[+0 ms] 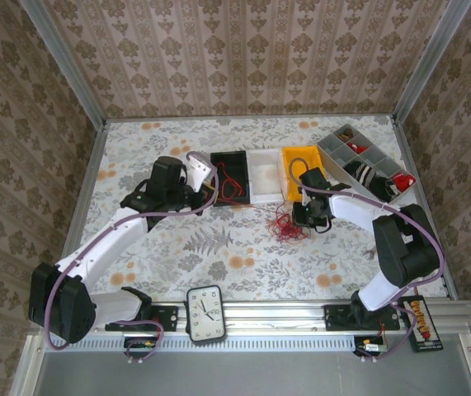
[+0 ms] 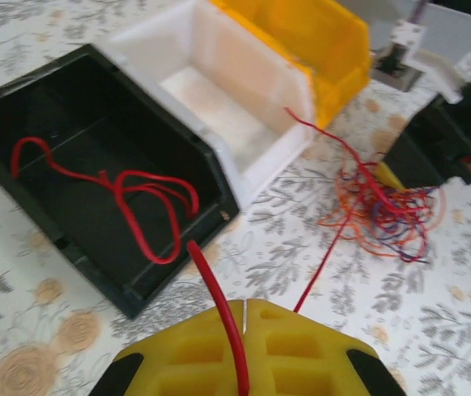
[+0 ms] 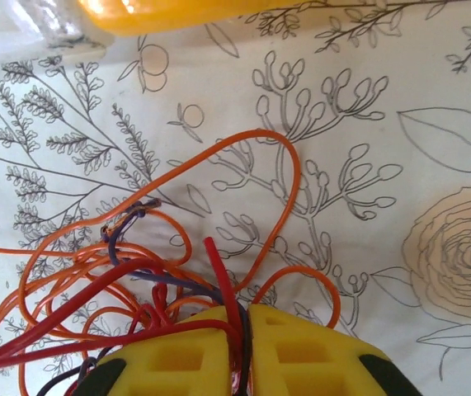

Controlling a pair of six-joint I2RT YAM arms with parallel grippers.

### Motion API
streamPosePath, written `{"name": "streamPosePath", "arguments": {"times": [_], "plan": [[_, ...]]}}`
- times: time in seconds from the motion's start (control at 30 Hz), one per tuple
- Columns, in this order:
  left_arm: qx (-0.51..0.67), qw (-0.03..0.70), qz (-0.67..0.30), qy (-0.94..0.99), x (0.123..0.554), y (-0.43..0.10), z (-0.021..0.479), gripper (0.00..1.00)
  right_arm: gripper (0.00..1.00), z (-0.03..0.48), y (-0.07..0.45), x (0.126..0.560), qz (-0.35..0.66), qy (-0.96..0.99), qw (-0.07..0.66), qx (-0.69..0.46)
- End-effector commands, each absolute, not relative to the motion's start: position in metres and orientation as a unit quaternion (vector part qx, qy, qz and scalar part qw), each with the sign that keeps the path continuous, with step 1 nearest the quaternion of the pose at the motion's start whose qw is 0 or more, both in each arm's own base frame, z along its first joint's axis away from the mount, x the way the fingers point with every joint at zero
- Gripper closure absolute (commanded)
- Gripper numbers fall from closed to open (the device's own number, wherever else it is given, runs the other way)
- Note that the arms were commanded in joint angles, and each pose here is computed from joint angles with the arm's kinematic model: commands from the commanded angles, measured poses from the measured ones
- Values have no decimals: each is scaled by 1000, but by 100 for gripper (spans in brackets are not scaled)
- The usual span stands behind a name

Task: Untangle the cables

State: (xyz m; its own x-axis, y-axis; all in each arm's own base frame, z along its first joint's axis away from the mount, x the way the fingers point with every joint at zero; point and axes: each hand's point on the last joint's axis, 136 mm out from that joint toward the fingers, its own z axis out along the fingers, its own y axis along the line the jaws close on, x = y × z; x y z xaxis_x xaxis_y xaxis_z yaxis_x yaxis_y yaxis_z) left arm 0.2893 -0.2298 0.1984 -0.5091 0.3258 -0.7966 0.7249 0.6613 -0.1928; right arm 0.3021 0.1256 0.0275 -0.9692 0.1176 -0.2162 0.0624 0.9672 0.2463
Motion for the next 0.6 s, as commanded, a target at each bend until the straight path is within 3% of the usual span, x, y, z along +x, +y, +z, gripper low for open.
{"name": "streamPosePath", "arguments": {"times": [0.0,0.2,0.57], "plan": [[237,478,-214,819,324,-194,243,100,79,11,86,280,47,991,82,95],[254,512,-281,771,314,-211,290,100,51,12,86,279,47,991,83,93],[181,626,-253,715,326,-181,368,100,36,21,81,278,43,989,108,89]]}}
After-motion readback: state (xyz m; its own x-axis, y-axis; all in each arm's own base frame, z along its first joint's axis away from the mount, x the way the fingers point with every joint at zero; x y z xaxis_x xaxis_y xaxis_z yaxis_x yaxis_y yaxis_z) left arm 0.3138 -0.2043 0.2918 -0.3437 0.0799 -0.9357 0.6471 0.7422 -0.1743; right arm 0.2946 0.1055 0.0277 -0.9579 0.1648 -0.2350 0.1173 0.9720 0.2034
